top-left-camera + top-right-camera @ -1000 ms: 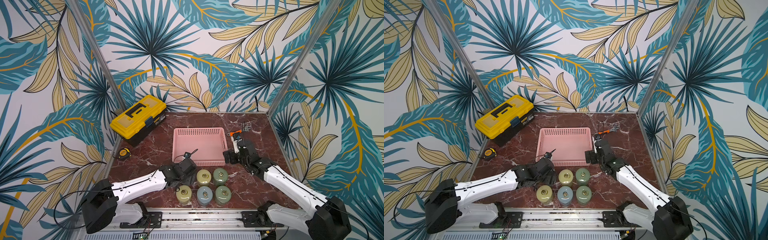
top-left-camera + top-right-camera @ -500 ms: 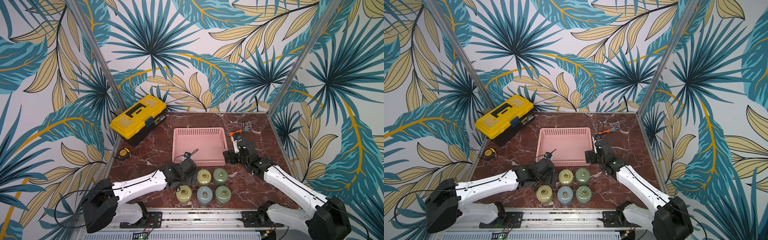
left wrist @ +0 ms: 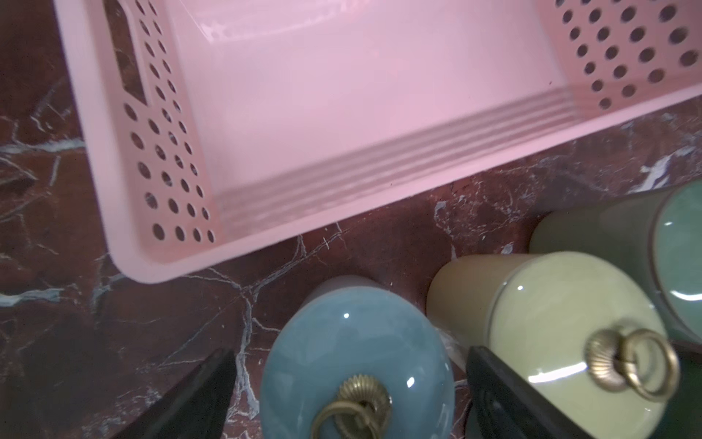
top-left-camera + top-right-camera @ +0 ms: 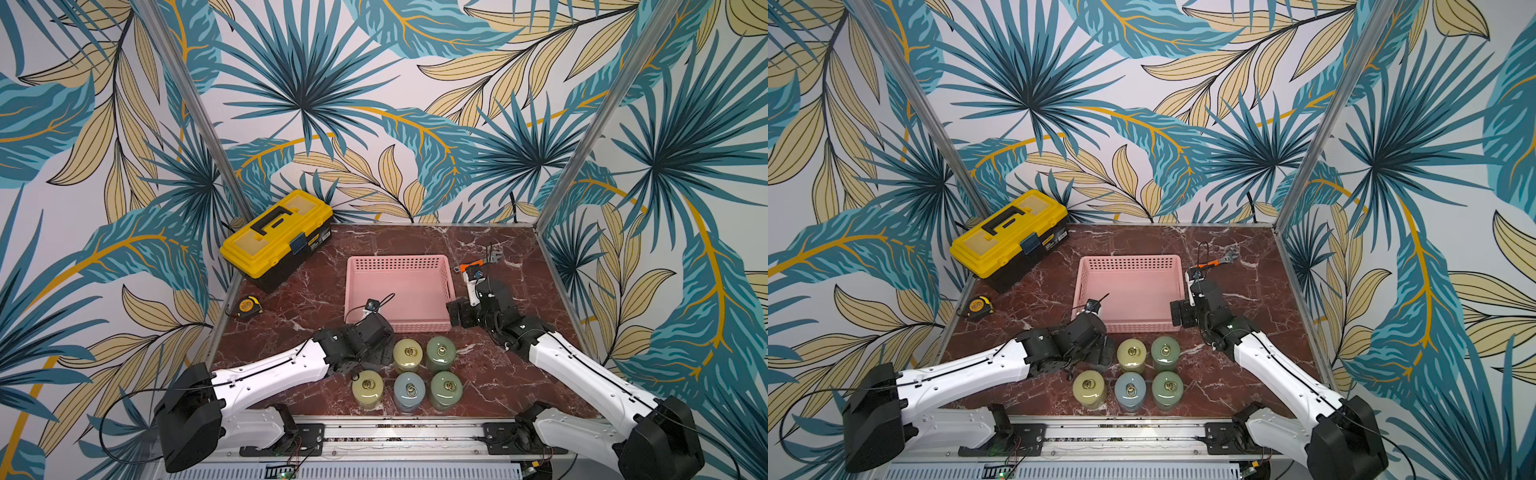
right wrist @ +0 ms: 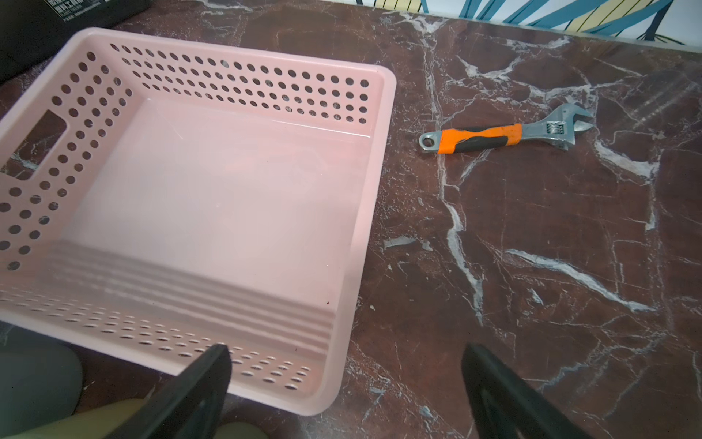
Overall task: Take the tea canister out of the basket
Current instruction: Place the tea canister at the center of the board, then reset both arms
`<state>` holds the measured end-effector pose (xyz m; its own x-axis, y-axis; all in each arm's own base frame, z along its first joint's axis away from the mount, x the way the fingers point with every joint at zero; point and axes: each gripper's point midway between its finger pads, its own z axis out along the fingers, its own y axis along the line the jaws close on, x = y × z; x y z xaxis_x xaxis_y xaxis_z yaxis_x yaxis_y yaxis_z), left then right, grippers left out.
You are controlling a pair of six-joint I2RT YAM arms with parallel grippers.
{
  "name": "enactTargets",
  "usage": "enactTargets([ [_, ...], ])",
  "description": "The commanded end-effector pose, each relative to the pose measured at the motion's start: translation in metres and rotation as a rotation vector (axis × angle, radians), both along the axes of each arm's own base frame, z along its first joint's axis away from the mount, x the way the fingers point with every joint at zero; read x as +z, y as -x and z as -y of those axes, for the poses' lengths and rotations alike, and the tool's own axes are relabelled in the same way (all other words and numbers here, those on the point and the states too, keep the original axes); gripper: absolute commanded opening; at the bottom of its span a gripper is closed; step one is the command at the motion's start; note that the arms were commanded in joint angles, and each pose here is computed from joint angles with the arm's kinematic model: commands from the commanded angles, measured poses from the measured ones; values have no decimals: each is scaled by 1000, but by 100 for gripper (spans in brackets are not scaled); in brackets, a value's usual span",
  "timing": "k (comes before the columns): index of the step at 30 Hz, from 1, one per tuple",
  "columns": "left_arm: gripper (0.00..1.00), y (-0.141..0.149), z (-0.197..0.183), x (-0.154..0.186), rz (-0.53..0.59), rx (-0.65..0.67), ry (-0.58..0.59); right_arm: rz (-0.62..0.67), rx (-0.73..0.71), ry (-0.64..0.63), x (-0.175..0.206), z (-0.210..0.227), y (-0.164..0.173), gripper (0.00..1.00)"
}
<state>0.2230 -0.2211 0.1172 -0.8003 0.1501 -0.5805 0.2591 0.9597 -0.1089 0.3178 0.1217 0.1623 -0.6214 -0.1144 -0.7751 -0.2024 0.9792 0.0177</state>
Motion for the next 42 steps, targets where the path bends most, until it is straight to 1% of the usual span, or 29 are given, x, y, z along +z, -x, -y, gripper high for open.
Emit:
enactTargets([
  [1, 100, -10, 3, 39, 88, 4, 31, 17, -2, -12, 4, 2, 4, 99],
  [6, 100, -21, -2, 72, 192, 20, 41, 33, 12, -38, 13, 0, 7, 99],
  [13, 100, -36, -26, 125, 449, 84, 97, 41, 11, -44, 18, 4, 15, 99],
  [19, 100, -44, -58, 150, 637, 145, 122, 81, -34, -25, 24, 18, 21, 99],
  [22, 100, -52, -69, 150, 694, 130, 116, 119, -74, -18, 30, 27, 22, 99],
  [24, 100, -57, -75, 149, 741, 109, 83, 139, -93, -9, 34, 31, 22, 99],
  [26, 100, -63, -77, 148, 800, 76, 42, 157, -67, 17, 36, 31, 22, 99],
  [28, 100, -69, -84, 149, 854, 83, 17, 181, -69, 43, 36, 34, 21, 99],
  [30, 100, -75, -91, 152, 908, 93, 7, 197, -114, 71, 36, 44, 21, 99],
  [35, 100, -95, -117, 148, 991, 132, -11, 209, -187, 146, 31, 62, 19, 99],
  [36, 100, -99, -123, 145, 1008, 136, -24, 208, -199, 151, 30, 65, 19, 99],
  [37, 100, -103, -129, 141, 1031, 142, -42, 242, -212, 134, 36, 65, 15, 99],
  [39, 100, -113, -149, 131, 1046, 191, -78, 259, -233, 129, 37, 70, 13, 99],
  [42, 100, -131, -174, 105, 977, 226, -93, 303, -251, 122, 38, 75, 9, 99],
])
